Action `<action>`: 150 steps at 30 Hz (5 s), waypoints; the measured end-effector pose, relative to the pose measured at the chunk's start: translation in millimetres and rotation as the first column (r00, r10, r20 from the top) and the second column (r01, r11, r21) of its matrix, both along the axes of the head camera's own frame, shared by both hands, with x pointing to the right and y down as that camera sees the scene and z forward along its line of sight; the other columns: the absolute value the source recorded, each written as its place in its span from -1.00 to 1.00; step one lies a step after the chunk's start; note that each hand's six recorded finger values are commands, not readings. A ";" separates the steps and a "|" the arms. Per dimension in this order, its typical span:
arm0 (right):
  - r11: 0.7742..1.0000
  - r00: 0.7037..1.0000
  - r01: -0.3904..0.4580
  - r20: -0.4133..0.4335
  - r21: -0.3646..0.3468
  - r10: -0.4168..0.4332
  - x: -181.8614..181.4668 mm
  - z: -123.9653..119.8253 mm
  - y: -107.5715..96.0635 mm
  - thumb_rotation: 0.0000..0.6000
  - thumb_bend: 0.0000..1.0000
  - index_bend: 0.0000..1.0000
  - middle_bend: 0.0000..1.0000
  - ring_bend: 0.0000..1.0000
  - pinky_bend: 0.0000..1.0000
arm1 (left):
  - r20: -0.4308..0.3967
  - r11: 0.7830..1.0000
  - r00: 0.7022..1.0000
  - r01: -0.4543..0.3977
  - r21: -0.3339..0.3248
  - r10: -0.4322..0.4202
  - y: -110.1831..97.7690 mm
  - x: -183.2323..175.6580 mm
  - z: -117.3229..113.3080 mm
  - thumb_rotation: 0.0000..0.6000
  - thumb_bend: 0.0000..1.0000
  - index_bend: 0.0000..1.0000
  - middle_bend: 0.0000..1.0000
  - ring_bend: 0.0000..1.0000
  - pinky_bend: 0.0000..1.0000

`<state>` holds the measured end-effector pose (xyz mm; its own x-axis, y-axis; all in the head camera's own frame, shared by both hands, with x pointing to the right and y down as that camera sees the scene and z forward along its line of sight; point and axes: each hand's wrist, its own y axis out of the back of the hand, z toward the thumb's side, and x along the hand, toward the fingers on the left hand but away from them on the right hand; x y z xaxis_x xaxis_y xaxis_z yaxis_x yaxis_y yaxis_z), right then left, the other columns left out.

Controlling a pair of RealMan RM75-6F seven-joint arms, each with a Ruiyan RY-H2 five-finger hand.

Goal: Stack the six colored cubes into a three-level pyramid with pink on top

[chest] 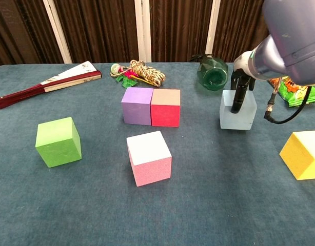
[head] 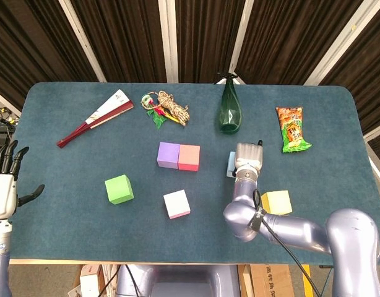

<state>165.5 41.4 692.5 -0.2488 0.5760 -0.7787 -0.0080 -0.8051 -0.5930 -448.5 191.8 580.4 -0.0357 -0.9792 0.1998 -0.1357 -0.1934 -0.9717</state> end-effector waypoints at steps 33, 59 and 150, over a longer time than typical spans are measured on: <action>1.000 0.999 -0.006 0.040 0.025 0.005 -42.0 8.3 -3.8 1.00 -0.46 -0.10 -0.25 -0.54 -0.96 | 0.003 1.000 1.000 0.019 -0.005 -0.019 0.7 -6.3 -0.3 1.00 -0.59 -0.72 -1.00 -1.00 -1.00; 0.999 0.999 0.009 0.032 0.039 -0.010 -67.3 15.3 -6.7 1.00 -0.46 -0.09 -0.25 -0.54 -0.96 | 0.015 1.000 1.000 0.028 -0.009 -0.028 1.6 -11.5 1.4 1.00 -0.59 -0.72 -1.00 -1.00 -1.00; 1.000 0.999 0.010 0.034 0.025 -0.011 -89.8 24.1 -6.4 1.00 -0.46 -0.09 -0.25 -0.54 -0.96 | 0.021 0.999 0.999 0.032 -0.021 -0.032 3.9 -15.7 3.7 1.00 -0.59 -0.72 -1.00 -1.00 -1.00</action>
